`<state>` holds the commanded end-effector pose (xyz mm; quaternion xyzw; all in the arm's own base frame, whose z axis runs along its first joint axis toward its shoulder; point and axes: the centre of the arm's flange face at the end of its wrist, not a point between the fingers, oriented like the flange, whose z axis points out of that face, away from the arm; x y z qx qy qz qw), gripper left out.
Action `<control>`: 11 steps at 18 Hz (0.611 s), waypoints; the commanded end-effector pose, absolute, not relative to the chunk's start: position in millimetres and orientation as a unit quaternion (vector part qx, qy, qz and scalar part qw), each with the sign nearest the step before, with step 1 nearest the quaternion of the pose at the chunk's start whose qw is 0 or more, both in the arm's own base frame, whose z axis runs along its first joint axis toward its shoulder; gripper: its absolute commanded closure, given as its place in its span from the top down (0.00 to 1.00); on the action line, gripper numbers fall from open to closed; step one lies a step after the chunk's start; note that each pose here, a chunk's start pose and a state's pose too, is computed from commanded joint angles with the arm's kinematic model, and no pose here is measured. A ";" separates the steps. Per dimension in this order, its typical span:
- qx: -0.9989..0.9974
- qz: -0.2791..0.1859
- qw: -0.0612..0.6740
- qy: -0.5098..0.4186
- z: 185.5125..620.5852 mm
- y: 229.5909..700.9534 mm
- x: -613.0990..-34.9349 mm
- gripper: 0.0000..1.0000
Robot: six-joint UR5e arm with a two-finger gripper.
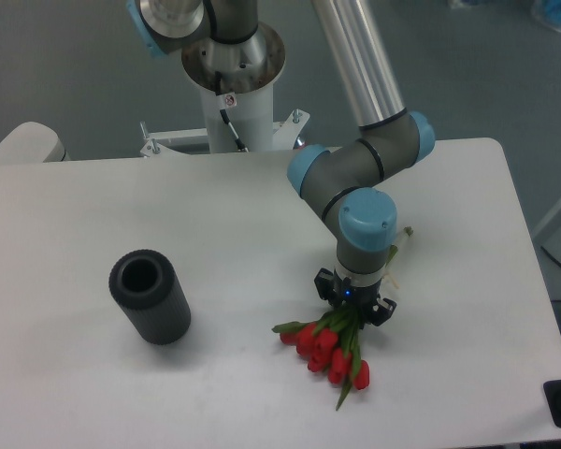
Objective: Pick up the flowers from the table
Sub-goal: 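Lift the gripped tulips up off the table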
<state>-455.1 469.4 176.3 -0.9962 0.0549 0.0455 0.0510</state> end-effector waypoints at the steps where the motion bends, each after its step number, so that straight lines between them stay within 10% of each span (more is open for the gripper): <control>1: -0.996 0.046 0.051 0.055 177.3 469.4 -455.1 0.48; 11: -0.996 0.052 0.055 0.054 186.5 469.5 -458.6 0.35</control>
